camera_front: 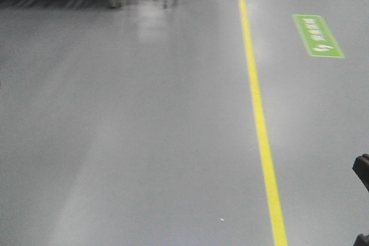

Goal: Move and align brake pads A on conveyor
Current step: 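Drive along the yellow floor line past the green floor sign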

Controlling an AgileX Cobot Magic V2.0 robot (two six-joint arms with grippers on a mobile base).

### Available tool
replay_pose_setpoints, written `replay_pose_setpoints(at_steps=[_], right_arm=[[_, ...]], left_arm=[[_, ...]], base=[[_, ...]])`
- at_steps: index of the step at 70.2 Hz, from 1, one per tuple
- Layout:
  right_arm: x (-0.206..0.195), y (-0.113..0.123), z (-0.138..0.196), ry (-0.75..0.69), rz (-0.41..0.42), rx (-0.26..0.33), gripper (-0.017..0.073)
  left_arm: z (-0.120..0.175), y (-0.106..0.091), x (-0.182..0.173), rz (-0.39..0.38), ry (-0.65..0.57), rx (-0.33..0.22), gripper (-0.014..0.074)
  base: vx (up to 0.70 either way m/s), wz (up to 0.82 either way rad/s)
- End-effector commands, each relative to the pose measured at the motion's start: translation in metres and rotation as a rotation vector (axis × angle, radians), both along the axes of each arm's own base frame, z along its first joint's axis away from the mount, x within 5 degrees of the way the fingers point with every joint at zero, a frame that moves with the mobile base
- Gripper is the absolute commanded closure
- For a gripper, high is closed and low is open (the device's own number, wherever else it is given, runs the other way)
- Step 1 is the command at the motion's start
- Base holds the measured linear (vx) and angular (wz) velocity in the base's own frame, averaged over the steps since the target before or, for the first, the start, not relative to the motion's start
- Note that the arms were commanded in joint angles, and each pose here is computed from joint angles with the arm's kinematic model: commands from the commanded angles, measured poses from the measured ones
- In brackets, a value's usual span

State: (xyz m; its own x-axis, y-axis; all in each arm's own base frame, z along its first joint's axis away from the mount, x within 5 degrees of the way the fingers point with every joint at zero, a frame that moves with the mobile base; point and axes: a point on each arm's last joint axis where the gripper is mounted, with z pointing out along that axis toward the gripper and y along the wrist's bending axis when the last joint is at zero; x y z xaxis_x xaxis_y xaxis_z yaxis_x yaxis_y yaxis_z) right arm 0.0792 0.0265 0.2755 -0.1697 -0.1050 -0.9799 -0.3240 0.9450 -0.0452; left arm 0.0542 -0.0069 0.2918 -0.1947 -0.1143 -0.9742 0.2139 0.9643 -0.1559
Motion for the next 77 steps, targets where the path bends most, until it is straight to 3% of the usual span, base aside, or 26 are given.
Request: replay_pose_setpoints(at_steps=[1,26,77], right_arm=[[0.0013,-0.0005,0.0154,-0.095,-0.009,0.021,0.0566],[0.0013,-0.0005,0.0154,-0.095,-0.009,0.021,0.0566],[0.0013,-0.0005,0.0154,-0.095,-0.009,0.021,0.0566]], left_arm=[[0.0137,-0.0026,0.0006,-0.029,-0.078,-0.014,0.06],[0.0137,-0.0026,0.0006,-0.029,-0.078,-0.014,0.06],[0.0137,-0.0026,0.0006,-0.029,-0.078,-0.014,0.06]], base=[[-0.05,-0.7],[-0.02,-0.5],[0.19,-0.19]])
